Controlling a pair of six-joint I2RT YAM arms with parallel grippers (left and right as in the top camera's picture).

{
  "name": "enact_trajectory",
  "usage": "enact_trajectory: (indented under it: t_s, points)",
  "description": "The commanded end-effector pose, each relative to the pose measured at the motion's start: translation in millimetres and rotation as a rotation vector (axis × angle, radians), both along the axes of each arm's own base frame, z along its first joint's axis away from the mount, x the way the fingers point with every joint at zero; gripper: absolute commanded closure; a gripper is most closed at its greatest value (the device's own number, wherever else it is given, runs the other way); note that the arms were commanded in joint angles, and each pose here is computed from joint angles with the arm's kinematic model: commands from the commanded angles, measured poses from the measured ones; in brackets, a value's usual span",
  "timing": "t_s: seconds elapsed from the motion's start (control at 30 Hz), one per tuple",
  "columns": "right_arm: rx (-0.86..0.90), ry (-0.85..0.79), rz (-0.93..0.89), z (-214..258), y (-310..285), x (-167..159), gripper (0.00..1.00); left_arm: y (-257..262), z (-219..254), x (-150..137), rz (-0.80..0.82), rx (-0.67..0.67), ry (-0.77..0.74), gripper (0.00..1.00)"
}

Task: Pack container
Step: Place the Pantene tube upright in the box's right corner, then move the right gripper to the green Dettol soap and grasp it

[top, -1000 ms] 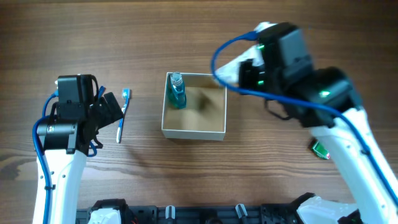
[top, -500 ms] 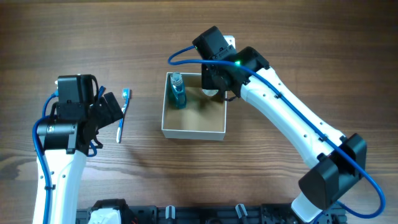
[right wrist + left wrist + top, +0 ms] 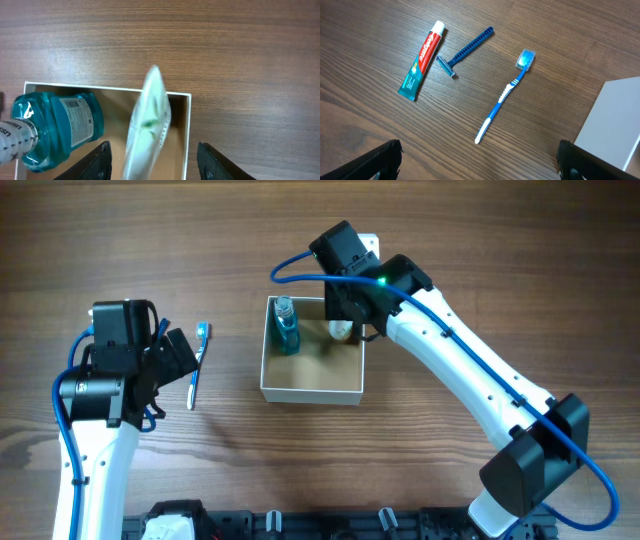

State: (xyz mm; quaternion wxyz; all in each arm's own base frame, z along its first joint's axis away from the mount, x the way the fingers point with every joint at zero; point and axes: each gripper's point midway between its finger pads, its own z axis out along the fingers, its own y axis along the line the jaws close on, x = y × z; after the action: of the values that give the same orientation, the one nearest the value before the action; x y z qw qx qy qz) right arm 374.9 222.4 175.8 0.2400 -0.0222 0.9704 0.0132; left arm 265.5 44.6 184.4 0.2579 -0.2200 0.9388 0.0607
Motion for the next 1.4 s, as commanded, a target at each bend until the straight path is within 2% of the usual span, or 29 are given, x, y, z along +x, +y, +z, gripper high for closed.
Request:
enact_trajectory:
  t_s: [0.0,0.07,0.13,0.2,0.27,0.33,0.47,0.53,0.6,0.63,0.77,0.83,0.9,1.1,1.37]
  points:
    - [-0.021,-0.113,0.115,46.8,-4.5,-0.2,0.45,1.8,6.2,3.1,-0.003,0.004,-0.013,0.00]
    - [0.000,-0.175,0.134,74.9,-9.6,-6.0,0.45,1.8,6.2,3.1,-0.003,0.004,-0.013,0.00]
    - [0.035,-0.294,0.076,121.9,-32.1,-13.6,0.45,1.8,6.2,3.1,-0.004,0.005,-0.013,0.00]
    - [0.069,-0.401,-0.133,162.7,-83.5,-21.4,0.34,1.8,6.1,3.1,-0.004,0.004,-0.013,0.00]
    - [0.092,-0.395,-0.272,167.9,-120.4,-27.1,0.34,1.8,6.1,3.1,-0.003,0.004,-0.013,0.00]
    - [0.098,-0.306,-0.446,151.9,-166.0,-36.2,0.32,1.8,6.1,3.1,-0.003,0.004,-0.013,0.00]
    - [0.121,-0.114,-0.546,114.8,-195.7,-58.2,0.32,1.8,6.1,3.1,-0.003,0.004,-0.013,0.00]
    - [0.118,-0.024,-0.654,97.9,-204.6,-85.9,0.31,1.8,6.1,3.0,-0.004,0.004,-0.012,0.00]
    - [0.133,-0.001,-0.705,87.0,-207.5,-102.9,0.30,1.8,6.1,3.1,-0.003,0.004,-0.013,0.00]
    - [0.148,-0.008,-0.727,79.0,-209.6,-111.1,0.25,1.8,6.1,3.1,-0.003,0.004,-0.013,0.00]
    - [0.195,-0.013,-0.807,40.2,-228.7,-136.8,0.19,1.8,6.1,3.1,-0.003,0.004,-0.013,0.00]
    - [0.187,0.034,-0.863,13.8,-255.1,-147.4,0.10,1.8,6.1,3.0,-0.004,0.004,-0.012,0.00]
    - [0.186,0.079,-0.886,-3.3,-274.7,-151.0,0.04,1.8,6.1,3.0,-0.003,0.004,-0.012,0.00]
    - [0.201,0.184,-0.978,-57.7,-330.2,-166.1,0.01,1.8,6.1,3.0,-0.003,0.004,-0.012,0.00]
    - [0.175,0.313,-0.864,-128.3,-342.8,-160.5,0.00,1.8,6.0,2.9,-0.003,0.004,-0.012,0.00]
